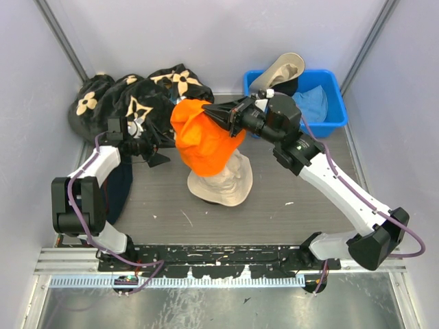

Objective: Stack the hats

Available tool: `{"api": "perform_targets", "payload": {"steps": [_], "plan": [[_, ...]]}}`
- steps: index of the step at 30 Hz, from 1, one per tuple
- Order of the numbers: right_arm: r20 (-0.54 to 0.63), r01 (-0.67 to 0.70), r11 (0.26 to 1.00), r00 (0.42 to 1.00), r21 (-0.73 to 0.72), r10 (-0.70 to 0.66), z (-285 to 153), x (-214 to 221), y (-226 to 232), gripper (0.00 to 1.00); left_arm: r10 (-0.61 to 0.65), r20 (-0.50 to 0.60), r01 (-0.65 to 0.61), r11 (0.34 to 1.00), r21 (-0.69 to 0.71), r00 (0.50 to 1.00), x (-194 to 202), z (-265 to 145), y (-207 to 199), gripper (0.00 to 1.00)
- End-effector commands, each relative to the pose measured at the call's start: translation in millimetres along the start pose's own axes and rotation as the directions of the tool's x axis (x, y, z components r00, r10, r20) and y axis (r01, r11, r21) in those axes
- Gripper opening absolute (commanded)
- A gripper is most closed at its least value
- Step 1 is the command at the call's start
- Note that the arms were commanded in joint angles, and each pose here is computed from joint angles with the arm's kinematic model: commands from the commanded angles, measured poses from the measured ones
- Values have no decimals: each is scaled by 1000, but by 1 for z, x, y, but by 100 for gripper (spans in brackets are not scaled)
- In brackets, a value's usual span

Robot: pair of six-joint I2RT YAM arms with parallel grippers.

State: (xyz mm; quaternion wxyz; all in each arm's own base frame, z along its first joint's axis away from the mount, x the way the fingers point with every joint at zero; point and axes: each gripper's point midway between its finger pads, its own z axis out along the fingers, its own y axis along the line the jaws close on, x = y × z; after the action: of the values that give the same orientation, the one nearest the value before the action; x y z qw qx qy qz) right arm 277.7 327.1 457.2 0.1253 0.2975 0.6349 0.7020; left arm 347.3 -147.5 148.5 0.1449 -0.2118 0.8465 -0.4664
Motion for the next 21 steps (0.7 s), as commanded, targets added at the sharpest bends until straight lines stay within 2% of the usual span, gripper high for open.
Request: {"api": "perform_targets", "payload": {"steps": [1,21], "plan": [[-3,21,998,1000,-59,-21,-10,12,13,1,-13,-23,13,1000,10,1000,4,5,5,84],[115,-42,997,993,63,34,-53,-19,-77,1,-23,-39,23,1000,4,999,7,8,12,84]]}}
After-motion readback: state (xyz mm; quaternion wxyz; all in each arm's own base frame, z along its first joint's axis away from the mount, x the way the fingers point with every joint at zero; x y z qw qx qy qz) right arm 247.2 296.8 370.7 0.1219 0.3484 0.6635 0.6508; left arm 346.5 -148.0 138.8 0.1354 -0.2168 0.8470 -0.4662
